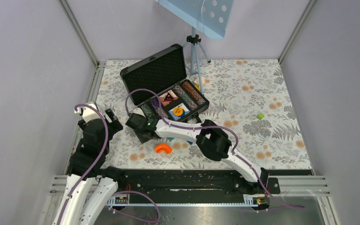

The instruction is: Pack up texas hold em set

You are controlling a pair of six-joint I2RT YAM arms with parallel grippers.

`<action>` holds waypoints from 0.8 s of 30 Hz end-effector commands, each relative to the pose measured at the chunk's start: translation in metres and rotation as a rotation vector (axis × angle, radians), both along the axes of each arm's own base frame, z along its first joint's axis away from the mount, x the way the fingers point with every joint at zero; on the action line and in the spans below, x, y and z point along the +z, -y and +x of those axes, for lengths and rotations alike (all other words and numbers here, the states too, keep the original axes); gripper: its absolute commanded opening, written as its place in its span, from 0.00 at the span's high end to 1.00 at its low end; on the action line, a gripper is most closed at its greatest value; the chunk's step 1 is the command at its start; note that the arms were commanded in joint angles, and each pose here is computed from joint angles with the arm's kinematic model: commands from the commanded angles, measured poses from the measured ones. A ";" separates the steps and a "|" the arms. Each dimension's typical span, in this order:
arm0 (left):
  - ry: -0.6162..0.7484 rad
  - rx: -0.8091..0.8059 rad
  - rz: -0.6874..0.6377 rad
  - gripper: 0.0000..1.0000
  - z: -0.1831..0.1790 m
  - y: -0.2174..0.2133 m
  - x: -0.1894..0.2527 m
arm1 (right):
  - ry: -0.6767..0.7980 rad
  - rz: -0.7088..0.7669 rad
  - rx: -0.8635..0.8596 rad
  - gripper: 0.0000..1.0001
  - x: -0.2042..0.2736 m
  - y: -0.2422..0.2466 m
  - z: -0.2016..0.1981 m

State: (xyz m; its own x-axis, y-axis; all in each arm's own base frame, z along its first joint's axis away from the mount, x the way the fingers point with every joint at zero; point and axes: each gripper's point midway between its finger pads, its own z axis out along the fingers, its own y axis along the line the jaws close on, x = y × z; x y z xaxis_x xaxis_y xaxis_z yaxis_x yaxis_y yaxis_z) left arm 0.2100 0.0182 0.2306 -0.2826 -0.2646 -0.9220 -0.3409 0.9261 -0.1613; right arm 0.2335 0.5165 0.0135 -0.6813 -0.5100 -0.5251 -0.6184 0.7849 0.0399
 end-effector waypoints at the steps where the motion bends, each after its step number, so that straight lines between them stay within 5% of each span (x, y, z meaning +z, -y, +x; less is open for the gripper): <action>1: 0.063 0.002 -0.009 0.23 0.005 0.000 0.014 | -0.082 -0.139 0.003 0.59 -0.038 0.043 -0.032; 7: 0.059 0.000 -0.009 0.23 0.005 0.001 0.013 | -0.073 -0.124 -0.011 0.57 -0.037 0.055 -0.042; 13: 0.061 0.002 -0.008 0.23 0.005 0.000 0.013 | -0.041 -0.136 0.000 0.39 -0.031 0.042 -0.030; 24: 0.061 0.002 -0.008 0.23 0.005 0.000 0.013 | -0.077 -0.156 -0.041 0.38 -0.048 0.035 -0.010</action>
State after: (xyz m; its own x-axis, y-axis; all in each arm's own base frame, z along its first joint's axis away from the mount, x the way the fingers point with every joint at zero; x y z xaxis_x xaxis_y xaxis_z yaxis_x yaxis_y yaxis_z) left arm 0.2109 0.0180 0.2321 -0.2758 -0.2665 -0.9235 -0.3397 0.9258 -0.1657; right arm 0.2204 0.5138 0.0140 -0.6833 -0.5172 -0.5153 -0.6159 0.7874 0.0264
